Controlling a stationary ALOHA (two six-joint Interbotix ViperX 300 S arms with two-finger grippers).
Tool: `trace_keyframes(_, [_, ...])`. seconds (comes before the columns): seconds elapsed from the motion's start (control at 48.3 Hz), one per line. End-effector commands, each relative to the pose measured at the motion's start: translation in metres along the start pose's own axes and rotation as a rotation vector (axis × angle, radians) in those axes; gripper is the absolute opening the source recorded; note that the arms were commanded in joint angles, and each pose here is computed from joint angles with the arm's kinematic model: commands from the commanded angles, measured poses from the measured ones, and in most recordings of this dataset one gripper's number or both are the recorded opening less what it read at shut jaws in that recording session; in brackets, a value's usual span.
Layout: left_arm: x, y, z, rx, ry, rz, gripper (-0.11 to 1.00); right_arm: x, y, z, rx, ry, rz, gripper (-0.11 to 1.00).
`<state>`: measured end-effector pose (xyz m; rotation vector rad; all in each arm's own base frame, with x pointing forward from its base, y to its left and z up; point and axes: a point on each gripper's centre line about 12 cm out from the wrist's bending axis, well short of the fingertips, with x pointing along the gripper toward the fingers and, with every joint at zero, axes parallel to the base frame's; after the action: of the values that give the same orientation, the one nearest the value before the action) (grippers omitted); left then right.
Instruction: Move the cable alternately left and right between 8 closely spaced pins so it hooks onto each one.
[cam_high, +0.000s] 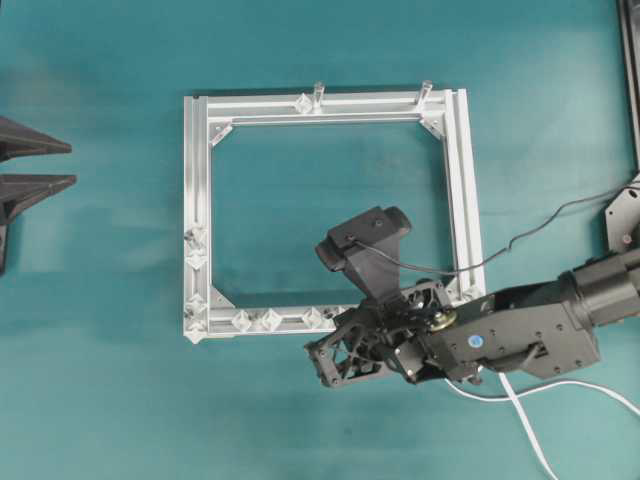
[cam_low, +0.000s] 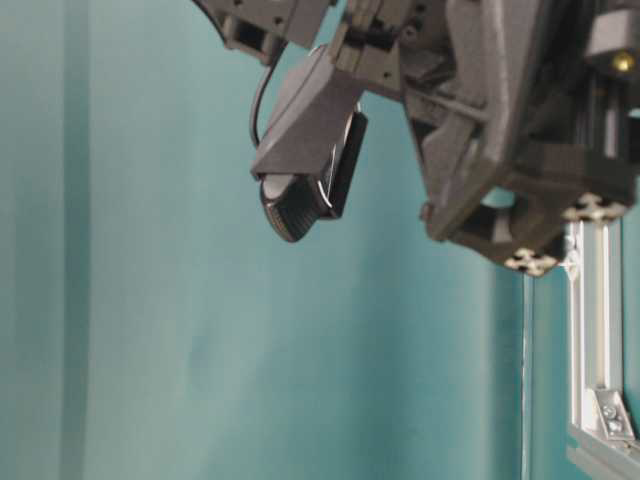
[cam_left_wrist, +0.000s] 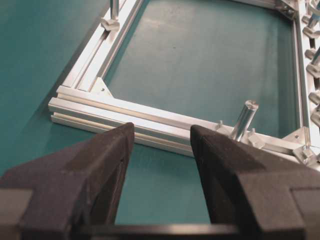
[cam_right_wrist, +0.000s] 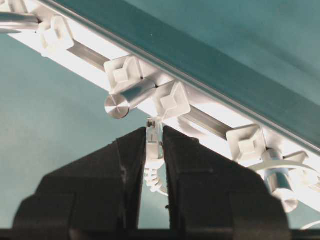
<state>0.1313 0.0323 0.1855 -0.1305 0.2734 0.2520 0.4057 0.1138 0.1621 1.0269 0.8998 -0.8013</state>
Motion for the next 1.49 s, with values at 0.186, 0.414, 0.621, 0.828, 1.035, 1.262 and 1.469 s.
trace_keyframes(0.186, [0.000,0.000,0.005,-0.008,-0.013,0.002,0.52,-0.011,0.007,0.002,0.008,-0.003,0.020,0.13])
trace_keyframes(0.414, [0.000,0.000,0.005,-0.008,-0.013,0.002,0.53,-0.011,0.005,0.002,0.007,-0.008,0.001,0.13])
trace_keyframes(0.621, [0.000,0.000,0.005,-0.009,-0.011,0.003,0.52,-0.011,0.005,0.003,0.008,-0.010,0.001,0.13])
trace_keyframes(0.828, [0.000,0.000,0.005,-0.008,-0.013,0.002,0.52,-0.011,0.005,0.003,0.009,-0.009,0.002,0.13])
trace_keyframes(1.035, [0.000,0.000,0.005,-0.009,-0.011,0.003,0.52,-0.013,0.007,0.002,0.009,-0.007,0.007,0.13])
trace_keyframes(1.262, [0.000,0.000,0.005,-0.008,-0.014,0.002,0.52,-0.020,0.008,-0.004,0.002,-0.015,-0.021,0.13])
trace_keyframes(1.469, [0.000,0.000,0.005,-0.009,-0.011,0.003,0.52,-0.021,0.009,-0.018,0.049,-0.010,-0.028,0.13])
